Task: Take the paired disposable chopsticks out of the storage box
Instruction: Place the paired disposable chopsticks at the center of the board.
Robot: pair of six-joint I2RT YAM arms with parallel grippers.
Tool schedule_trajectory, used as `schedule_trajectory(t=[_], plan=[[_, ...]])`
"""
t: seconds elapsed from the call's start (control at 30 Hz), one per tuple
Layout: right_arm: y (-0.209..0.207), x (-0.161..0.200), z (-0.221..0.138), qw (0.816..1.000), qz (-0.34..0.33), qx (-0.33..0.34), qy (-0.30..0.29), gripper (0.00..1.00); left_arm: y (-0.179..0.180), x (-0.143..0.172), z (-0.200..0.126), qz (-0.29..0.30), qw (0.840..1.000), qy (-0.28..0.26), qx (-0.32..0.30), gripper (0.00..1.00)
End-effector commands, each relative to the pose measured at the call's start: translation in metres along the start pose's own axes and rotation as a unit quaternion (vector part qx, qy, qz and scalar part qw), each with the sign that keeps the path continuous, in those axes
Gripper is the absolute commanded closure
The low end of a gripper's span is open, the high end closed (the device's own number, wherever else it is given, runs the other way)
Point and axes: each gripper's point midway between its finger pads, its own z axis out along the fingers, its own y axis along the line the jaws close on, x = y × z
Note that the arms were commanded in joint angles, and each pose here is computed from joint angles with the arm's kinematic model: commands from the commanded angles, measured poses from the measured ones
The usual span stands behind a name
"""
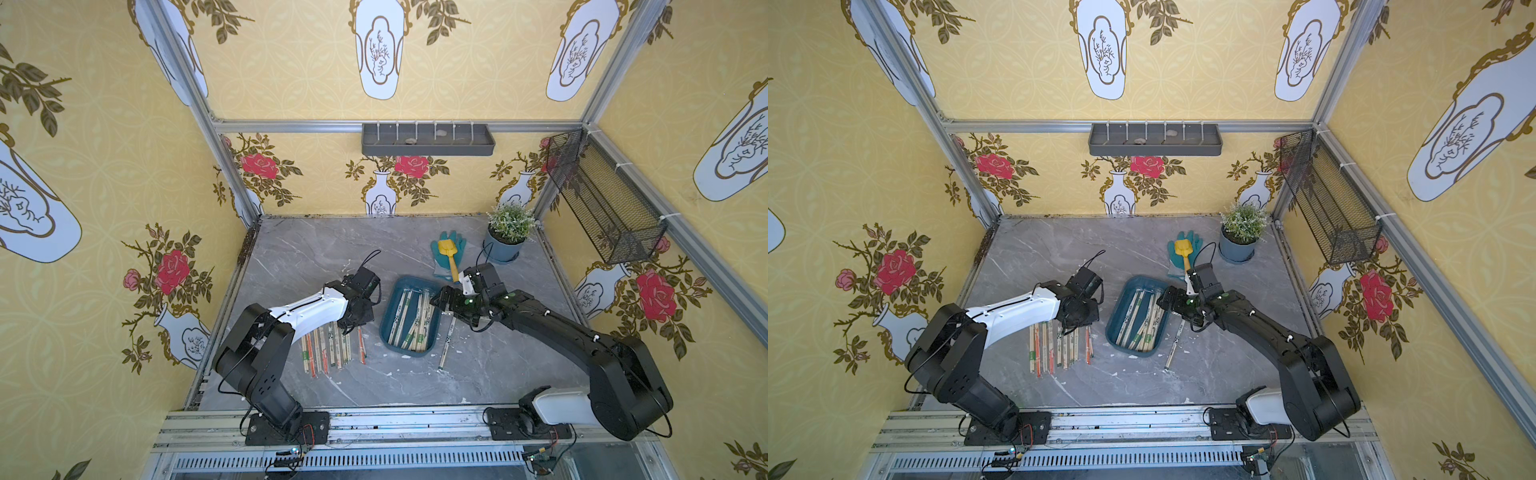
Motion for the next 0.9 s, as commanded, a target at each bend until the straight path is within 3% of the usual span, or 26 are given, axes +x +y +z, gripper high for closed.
schedule_trajectory(t=[0.0,0.17,0.27,0.37,0.57,0.87], plan=[[0.004,-0.003,0.0,1.0,-0.003,-0.004,-0.005,0.02,0.007,0.0,0.008,-0.007,1.0,-0.002,-0.01,0.93],[0.004,-0.003,0.001,1.0,-0.005,-0.004,-0.003,0.03,0.014,0.002,0.013,-0.009,1.0,0.005,-0.017,0.87],[0.004,-0.003,0.001,1.0,-0.004,-0.004,-0.003,0.03,0.013,0.0,0.012,-0.008,1.0,0.004,-0.014,0.78],[0.004,-0.003,0.001,1.0,-0.005,-0.003,-0.003,0.03,0.008,-0.006,0.005,-0.003,1.0,-0.002,-0.004,0.68],[0.003,-0.002,0.001,1.0,-0.005,-0.004,-0.003,0.02,-0.004,-0.025,-0.024,0.009,0.999,-0.032,0.019,0.61],[0.001,-0.001,0.002,1.0,-0.004,-0.003,-0.004,0.02,-0.065,-0.047,-0.072,0.072,0.989,-0.062,0.111,0.54]])
